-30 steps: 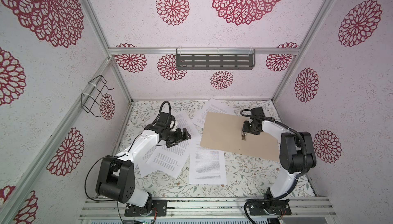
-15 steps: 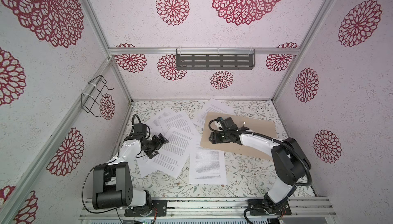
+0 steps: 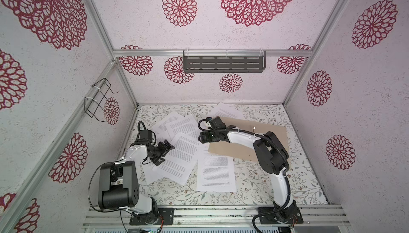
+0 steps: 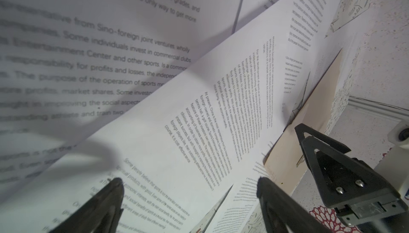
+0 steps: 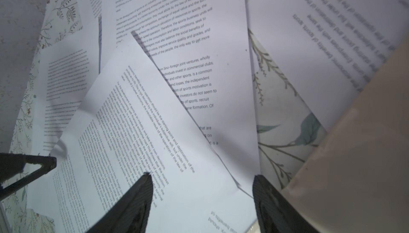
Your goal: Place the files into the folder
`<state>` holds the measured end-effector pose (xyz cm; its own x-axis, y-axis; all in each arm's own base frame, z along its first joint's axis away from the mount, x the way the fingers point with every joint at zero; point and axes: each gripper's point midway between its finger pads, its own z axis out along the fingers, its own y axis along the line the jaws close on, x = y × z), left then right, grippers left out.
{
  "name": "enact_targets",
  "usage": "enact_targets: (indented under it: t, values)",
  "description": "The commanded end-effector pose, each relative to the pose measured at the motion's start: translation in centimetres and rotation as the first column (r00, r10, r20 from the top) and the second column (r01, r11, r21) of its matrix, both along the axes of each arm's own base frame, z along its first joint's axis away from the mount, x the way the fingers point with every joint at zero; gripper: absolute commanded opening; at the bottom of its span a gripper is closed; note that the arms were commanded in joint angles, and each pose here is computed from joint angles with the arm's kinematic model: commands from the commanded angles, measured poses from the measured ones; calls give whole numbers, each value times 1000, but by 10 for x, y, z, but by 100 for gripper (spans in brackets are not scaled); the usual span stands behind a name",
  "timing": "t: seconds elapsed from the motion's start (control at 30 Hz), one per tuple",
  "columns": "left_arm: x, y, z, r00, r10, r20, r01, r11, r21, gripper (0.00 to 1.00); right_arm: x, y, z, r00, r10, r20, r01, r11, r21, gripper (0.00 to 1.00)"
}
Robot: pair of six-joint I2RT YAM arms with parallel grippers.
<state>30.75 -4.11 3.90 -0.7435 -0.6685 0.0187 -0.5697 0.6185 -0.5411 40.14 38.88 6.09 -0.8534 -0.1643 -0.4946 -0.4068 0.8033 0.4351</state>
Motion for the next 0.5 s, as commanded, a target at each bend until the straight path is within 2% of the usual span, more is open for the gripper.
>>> enact_targets:
  t: [0.0,0.2,0.47]
  values:
    - [-8,1,-18,998,49,-50,-49,999,-5,97,-3,6,0,999,-20,-34,19,999,-32,74]
    - [-18,-1,-30,994,71,-80,-72,997,-18,97,-9,5,-19,995,-46,-88,38,995,-89,73]
    - [-21,0,-31,994,69,-88,-69,998,-7,97,-26,26,-22,985,-29,-172,26,999,-20,73]
